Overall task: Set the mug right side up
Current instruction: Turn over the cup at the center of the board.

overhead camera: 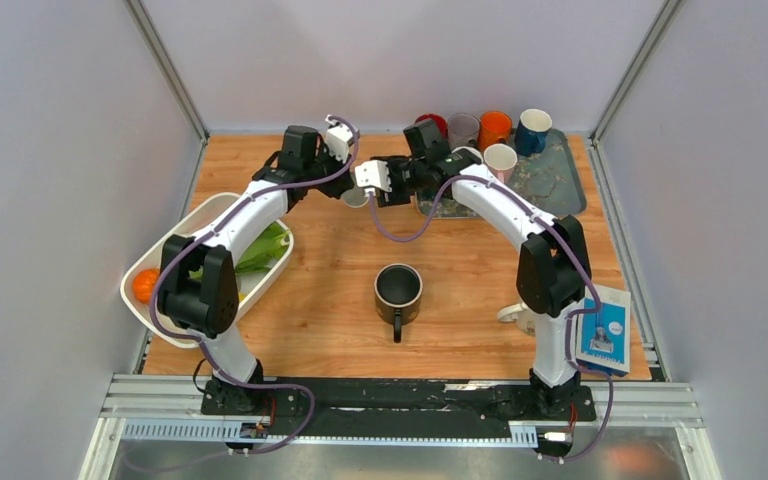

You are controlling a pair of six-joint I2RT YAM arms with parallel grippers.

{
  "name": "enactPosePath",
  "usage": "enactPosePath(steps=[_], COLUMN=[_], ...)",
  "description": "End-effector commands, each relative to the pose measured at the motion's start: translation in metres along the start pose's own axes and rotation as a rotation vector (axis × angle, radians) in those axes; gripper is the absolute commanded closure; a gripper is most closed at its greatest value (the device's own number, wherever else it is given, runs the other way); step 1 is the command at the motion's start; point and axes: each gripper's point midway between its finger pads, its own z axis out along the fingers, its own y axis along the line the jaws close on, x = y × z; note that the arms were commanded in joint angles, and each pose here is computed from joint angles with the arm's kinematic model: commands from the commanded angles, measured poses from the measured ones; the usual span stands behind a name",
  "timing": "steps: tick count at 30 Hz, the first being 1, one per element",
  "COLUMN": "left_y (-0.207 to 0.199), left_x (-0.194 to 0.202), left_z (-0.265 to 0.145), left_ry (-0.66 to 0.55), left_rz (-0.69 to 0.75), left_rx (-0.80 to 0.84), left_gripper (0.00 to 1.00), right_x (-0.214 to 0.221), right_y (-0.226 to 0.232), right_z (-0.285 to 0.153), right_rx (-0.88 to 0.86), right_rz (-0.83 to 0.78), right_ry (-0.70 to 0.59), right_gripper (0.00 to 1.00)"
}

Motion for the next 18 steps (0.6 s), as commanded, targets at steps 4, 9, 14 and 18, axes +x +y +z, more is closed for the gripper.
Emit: enactPosePath(steps=[4,9,14,18], left_y=[-0.006,-0.003,0.002,0.012], left_x=[-0.058,-0.061,-0.064,-0.076], left_z=[-0.006,-0.006,-0.017,-0.043], left_ry=[-0.164,-0.171,-0.182,-0.25], left_rz=[-0.044,-0.074,-0.069,-0.072], left_rx=[0.021,0.002,-0.044,-0.114], left_gripper=[1.0,0.77,0.52,0.38], right_x=[-0.008,0.004,0.01,0.009], right_y=[-0.003,-0.003,-0.02,-0.036], right_z=[0.01,0.01,-0.012,-0.055], right_rx=[-0.05,-0.047,0.034,0.112], right_rz=[-0.128,-0.067,0.07,0.13], right_ry=[0.009,0.062,0.086,0.067], right_gripper=[0.82,1.0,1.0,1.0])
